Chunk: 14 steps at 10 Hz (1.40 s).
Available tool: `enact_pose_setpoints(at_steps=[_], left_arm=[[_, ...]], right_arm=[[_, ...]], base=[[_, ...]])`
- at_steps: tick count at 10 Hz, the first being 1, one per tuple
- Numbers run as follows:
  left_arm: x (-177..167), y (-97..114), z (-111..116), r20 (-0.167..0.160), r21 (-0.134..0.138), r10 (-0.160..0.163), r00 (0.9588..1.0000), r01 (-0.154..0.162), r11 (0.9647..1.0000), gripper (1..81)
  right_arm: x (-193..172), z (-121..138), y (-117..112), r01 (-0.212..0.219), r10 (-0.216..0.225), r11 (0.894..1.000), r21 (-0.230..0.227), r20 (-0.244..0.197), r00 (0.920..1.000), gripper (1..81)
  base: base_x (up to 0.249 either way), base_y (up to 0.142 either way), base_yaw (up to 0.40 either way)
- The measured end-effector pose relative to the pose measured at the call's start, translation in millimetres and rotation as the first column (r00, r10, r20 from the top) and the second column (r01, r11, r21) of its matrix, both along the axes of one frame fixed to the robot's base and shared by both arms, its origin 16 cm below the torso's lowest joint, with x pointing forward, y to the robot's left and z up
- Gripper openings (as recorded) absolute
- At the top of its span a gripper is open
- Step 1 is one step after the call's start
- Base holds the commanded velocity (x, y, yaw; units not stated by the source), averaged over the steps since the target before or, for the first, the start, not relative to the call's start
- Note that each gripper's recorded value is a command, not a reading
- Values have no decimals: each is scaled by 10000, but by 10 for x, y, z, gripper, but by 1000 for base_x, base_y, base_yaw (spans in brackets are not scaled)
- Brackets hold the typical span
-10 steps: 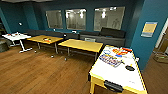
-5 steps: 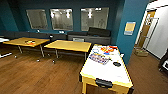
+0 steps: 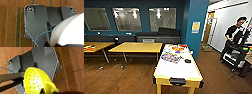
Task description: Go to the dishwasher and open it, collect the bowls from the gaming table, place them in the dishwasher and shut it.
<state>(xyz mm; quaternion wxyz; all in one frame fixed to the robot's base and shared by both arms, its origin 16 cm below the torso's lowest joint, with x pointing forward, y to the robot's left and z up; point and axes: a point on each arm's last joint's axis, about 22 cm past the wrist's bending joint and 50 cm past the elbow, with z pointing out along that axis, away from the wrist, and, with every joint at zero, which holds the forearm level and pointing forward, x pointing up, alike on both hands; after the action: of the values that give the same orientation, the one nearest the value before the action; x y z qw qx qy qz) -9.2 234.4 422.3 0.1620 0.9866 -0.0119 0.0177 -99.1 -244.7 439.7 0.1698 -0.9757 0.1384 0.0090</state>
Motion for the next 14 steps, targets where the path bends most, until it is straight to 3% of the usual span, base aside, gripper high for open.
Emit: enact_pose_setpoints(at_steps=[3,14], left_arm=[[-76,-6,3,-33,-24,-158,9999,158,9999,10],[-101,-129,17,47,-279,-129,9999,131,9995,10]], right_arm=[[-1,-1,-4,3,-3,10000,-10,7,10000,10],[-13,-5,94,-14,14,10000,90,-8,10000,10]], base=[[0,0,-400],[0,0,-400]])
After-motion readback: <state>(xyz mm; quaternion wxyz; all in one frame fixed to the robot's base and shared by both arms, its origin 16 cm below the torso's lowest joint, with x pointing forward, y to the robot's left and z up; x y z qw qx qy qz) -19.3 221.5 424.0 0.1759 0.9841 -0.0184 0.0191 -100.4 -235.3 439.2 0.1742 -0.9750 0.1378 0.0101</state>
